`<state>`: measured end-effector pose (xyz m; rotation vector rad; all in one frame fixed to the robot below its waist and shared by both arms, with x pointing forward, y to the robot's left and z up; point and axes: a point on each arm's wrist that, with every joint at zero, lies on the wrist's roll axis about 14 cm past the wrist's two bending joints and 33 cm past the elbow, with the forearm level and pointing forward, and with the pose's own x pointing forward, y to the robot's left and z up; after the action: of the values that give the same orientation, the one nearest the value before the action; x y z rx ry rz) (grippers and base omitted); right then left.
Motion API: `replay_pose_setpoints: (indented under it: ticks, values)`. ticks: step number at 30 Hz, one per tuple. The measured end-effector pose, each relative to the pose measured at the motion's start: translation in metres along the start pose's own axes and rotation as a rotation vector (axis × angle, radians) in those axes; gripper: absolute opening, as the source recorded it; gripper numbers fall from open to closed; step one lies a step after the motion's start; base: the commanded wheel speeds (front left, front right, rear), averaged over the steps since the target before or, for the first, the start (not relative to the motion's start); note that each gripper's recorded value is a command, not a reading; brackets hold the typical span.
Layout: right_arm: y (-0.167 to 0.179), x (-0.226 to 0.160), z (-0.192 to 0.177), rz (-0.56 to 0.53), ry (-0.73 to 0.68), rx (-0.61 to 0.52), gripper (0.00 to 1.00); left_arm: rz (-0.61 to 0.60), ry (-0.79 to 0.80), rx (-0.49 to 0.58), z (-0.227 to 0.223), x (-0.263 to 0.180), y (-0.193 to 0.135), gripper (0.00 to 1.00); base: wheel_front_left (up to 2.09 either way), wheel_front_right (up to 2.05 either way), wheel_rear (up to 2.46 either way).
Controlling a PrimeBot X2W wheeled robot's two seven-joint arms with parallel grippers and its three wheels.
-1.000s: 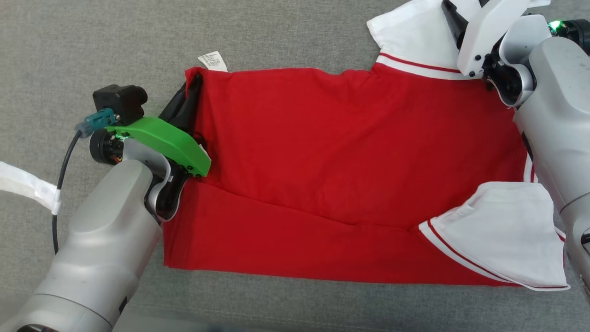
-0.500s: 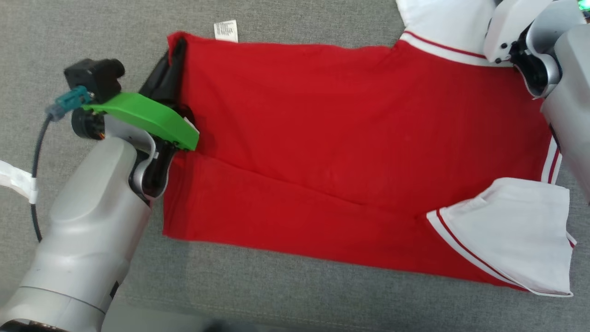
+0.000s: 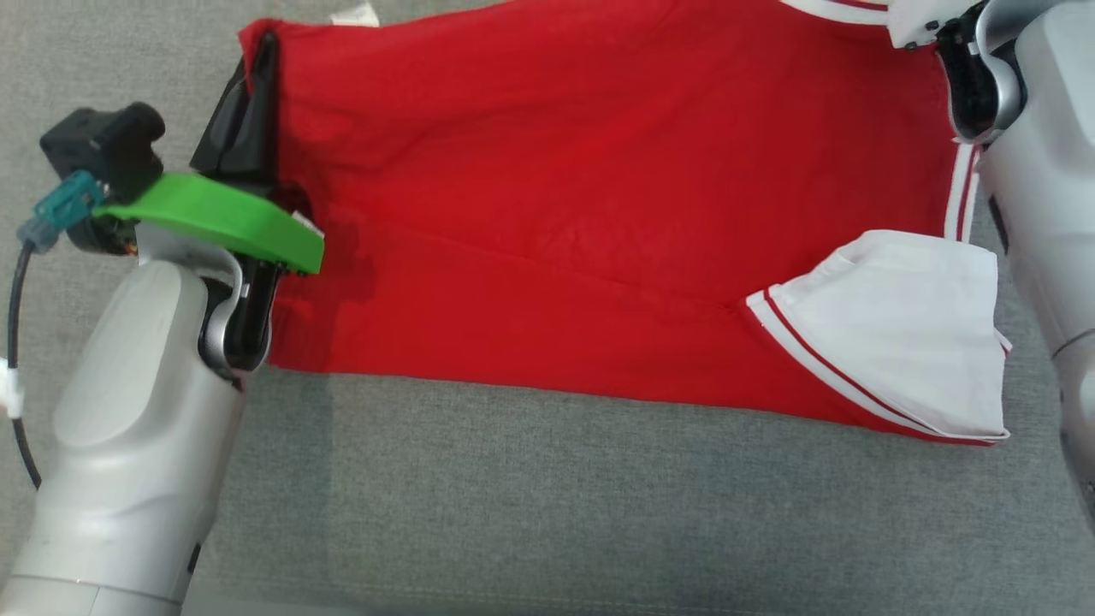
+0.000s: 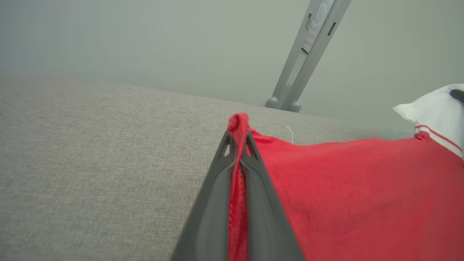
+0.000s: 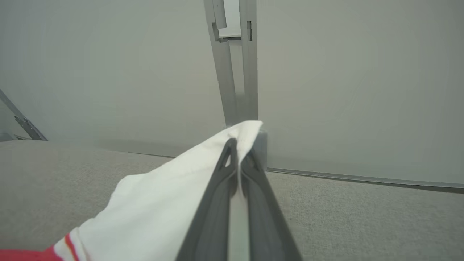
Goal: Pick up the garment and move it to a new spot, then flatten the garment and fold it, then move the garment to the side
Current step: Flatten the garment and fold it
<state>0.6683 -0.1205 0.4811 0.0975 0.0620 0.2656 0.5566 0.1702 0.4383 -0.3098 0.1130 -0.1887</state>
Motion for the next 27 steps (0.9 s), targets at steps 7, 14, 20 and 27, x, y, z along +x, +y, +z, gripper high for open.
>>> replay_pose_setpoints:
  ticks: [7,14,20,27]
  values:
    - [0.006,-0.044,0.008,0.014,-0.092,0.109,0.00,0.013,0.057,0.032,-0.019,-0.012,0.012,0.00,0.00,0.00,0.00]
    - [0.003,-0.120,-0.026,-0.018,-0.051,0.215,0.00,0.002,0.116,0.045,-0.041,-0.026,0.009,0.00,0.00,0.00,0.00]
    - [0.006,-0.172,-0.049,-0.079,-0.009,0.317,0.00,0.003,0.111,0.044,-0.042,-0.042,0.004,0.00,0.00,0.00,0.00]
    - [0.013,-0.203,-0.057,-0.128,0.005,0.384,0.00,0.016,0.078,0.018,-0.035,-0.068,-0.005,0.00,0.00,0.00,0.00]
